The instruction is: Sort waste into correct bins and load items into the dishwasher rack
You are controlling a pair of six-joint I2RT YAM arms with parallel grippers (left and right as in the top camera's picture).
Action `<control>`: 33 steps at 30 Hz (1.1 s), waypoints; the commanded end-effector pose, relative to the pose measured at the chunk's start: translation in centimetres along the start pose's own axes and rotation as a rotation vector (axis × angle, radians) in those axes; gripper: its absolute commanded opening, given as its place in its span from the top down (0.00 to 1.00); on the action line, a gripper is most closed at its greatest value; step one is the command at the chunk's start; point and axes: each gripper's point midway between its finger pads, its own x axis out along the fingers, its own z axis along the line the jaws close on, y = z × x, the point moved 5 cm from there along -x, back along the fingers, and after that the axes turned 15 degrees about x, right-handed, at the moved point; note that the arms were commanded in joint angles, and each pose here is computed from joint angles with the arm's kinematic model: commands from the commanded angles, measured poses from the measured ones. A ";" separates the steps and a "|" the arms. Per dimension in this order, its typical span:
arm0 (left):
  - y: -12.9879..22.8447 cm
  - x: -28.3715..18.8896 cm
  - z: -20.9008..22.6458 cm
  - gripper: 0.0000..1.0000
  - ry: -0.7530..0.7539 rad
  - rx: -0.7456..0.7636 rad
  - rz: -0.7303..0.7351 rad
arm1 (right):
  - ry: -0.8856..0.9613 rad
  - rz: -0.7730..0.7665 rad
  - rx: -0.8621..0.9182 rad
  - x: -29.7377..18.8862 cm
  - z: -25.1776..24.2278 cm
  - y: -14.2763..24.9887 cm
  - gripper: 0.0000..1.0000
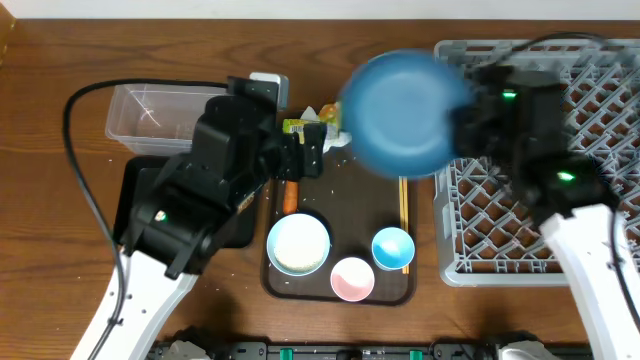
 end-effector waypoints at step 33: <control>-0.9 -1.6 -0.2 0.02 0.012 0.006 -0.050 | 1.433 -0.071 -0.494 3.0 -21.9 -9.8 0.99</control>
